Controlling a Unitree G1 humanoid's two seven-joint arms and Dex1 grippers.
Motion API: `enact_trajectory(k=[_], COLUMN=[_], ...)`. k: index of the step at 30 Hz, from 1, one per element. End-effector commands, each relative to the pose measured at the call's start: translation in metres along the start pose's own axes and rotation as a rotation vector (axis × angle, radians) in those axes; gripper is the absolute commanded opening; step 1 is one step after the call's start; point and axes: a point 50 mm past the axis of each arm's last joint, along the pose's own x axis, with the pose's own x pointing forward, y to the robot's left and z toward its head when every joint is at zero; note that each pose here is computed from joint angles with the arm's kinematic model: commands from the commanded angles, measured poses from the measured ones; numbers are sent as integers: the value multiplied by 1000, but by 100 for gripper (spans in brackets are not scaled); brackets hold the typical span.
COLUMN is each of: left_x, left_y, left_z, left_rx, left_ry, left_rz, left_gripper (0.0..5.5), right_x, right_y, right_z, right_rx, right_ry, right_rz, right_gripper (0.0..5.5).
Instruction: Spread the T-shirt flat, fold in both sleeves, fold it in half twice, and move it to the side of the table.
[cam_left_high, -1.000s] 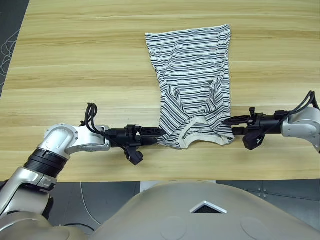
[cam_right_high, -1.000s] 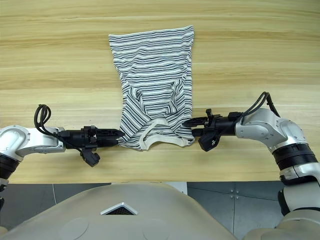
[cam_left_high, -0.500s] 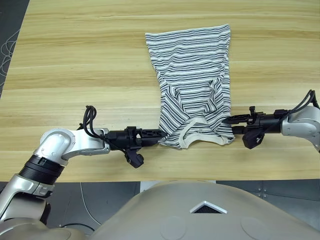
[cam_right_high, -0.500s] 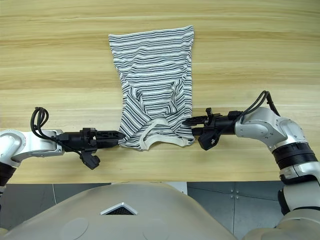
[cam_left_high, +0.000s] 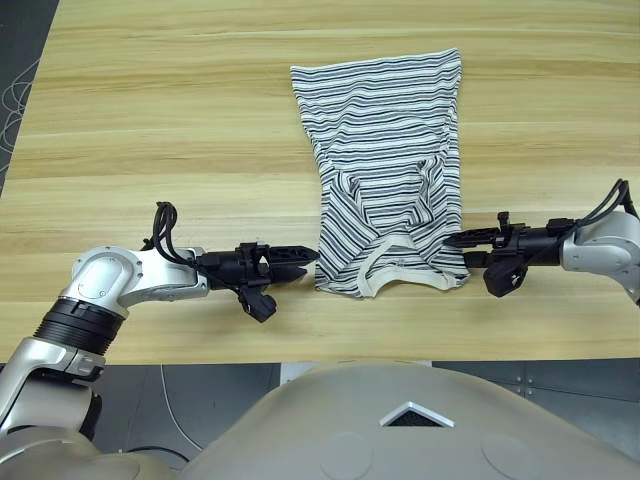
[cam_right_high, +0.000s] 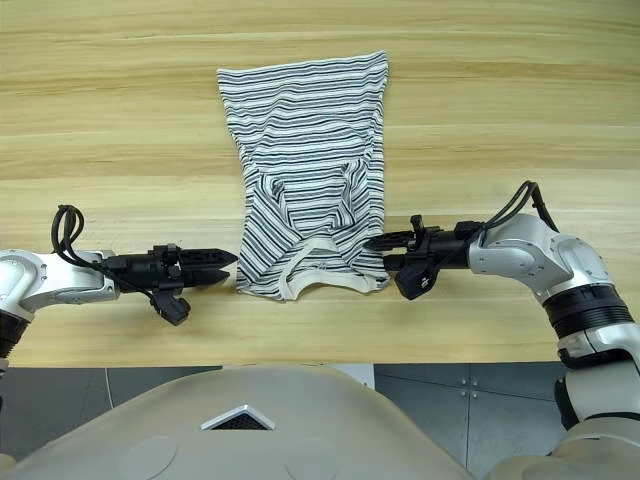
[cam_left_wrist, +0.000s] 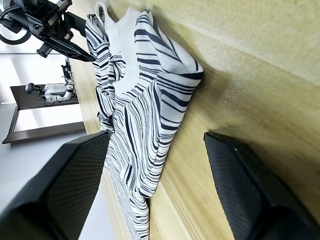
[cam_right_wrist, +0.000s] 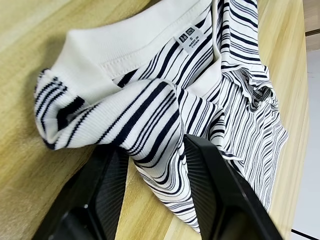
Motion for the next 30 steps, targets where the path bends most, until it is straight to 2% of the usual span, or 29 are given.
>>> enact_trajectory(k=[1, 7, 15, 18, 22, 26, 30], left_x=[-1, 7, 9, 10, 10, 10, 11], left_y=[-9, -12, -14, -15, -15, -15, -14], left_z=[3, -2, 1, 2, -1, -2, -2], left_rx=[3, 2, 7, 9, 12, 12, 12], left_ry=[-45, -67, -88, -97, -94, -90, -87], left_rz=[-101, -137, -154, -169, -189, -193, -195], left_gripper=[351, 351, 351, 309, 219, 151, 86], right_x=[8, 16, 20, 21, 19, 18, 18], right_y=[0, -18, -28, -30, -31, -30, -30], right_z=[3, 14, 24, 26, 28, 29, 31], right_rx=[-2, -14, -6, -3, 5, 9, 7], right_ry=[-7, -29, -40, -38, -38, -39, -41], right_rz=[48, 42, 49, 53, 63, 68, 66], right_gripper=[194, 194, 194, 181, 92, 19, 10])
